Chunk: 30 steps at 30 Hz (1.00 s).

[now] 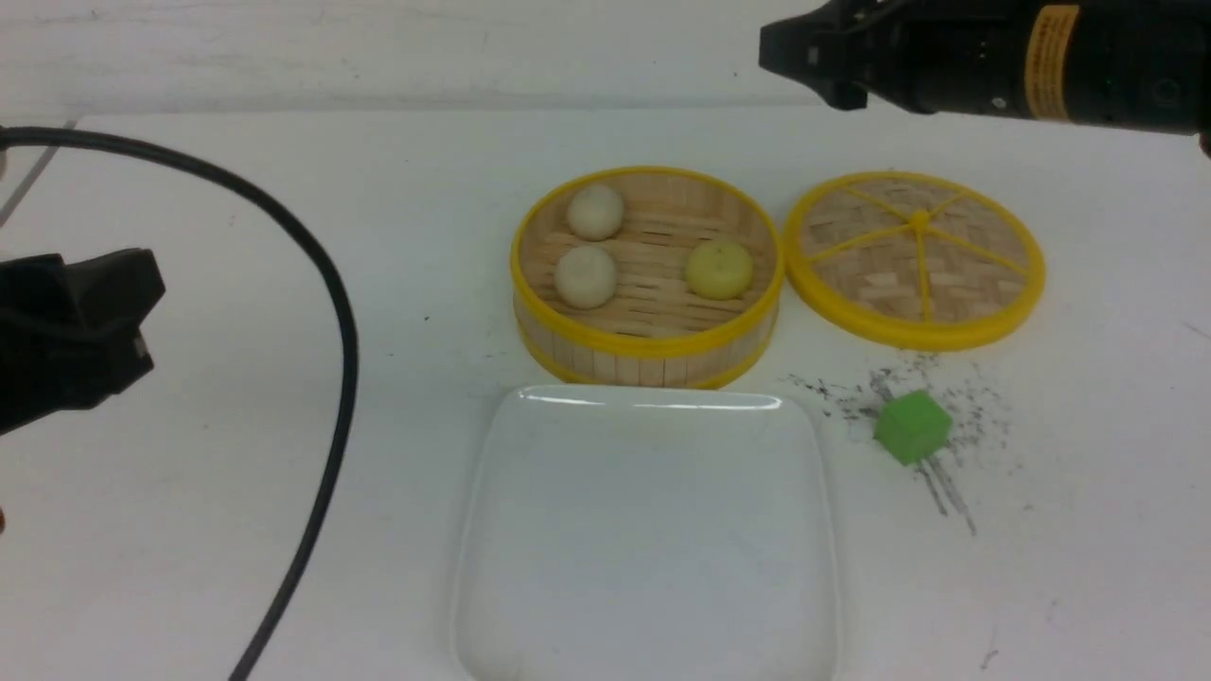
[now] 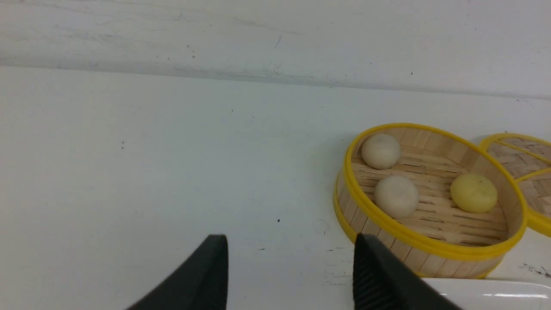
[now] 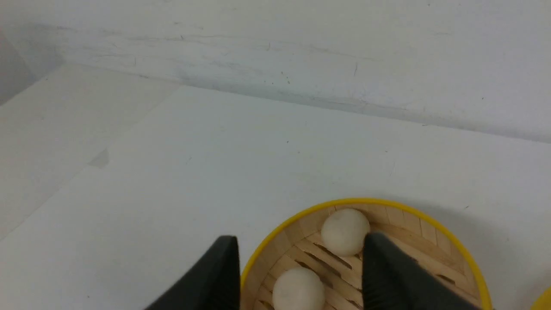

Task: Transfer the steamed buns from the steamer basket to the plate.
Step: Use the right arm to grab the steamed stuffed bun that is closest to it

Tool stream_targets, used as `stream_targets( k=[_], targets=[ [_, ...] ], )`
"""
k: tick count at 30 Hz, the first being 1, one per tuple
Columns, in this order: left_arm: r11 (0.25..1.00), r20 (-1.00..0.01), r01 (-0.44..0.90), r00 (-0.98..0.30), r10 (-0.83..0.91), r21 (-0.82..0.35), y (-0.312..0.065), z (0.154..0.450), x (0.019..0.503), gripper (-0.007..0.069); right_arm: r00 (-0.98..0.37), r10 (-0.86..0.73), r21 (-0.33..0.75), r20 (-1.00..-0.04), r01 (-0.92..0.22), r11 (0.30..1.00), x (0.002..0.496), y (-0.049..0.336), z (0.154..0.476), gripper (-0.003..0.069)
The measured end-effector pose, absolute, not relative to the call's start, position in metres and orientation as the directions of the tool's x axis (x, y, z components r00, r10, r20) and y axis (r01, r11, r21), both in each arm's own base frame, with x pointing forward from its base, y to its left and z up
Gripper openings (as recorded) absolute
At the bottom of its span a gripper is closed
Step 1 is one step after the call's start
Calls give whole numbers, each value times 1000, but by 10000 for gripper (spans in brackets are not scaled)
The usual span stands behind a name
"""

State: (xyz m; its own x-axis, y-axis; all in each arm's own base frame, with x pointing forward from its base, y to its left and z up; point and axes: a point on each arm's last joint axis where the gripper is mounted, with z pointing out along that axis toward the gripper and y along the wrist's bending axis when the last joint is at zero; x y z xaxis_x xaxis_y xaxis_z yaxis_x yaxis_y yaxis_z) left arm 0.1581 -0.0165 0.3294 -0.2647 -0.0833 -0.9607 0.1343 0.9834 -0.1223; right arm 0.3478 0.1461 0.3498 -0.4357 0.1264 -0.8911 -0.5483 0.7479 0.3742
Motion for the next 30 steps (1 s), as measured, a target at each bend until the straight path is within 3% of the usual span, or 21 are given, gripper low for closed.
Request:
stream_targets(
  k=[7, 13, 18, 20, 24, 30],
  targets=[
    [983, -960, 132, -263, -91, -130, -16, 330, 158, 410, -440, 200, 411, -875, -458, 789, 354, 138, 349, 326],
    [983, -961, 131, -261, -93, -131, -16, 330, 158, 410, -359, 275, 385, -892, -282, 879, 369, 107, 351, 323],
    [984, -964, 125, -250, -95, -129, -16, 331, 159, 410, -306, 339, 397, -890, -151, 906, 378, 77, 351, 323],
    [985, -967, 116, -234, -98, -127, -15, 332, 159, 410, -295, 404, 447, -866, -91, 890, 381, 59, 351, 323],
    [986, -970, 110, -223, -99, -126, -14, 333, 159, 410, -330, 476, 528, -815, -88, 844, 382, 49, 350, 323],
    [987, -973, 100, -205, -106, -128, -13, 335, 160, 410, -407, 702, 773, -584, -14, 634, 381, 45, 348, 323]
  ],
)
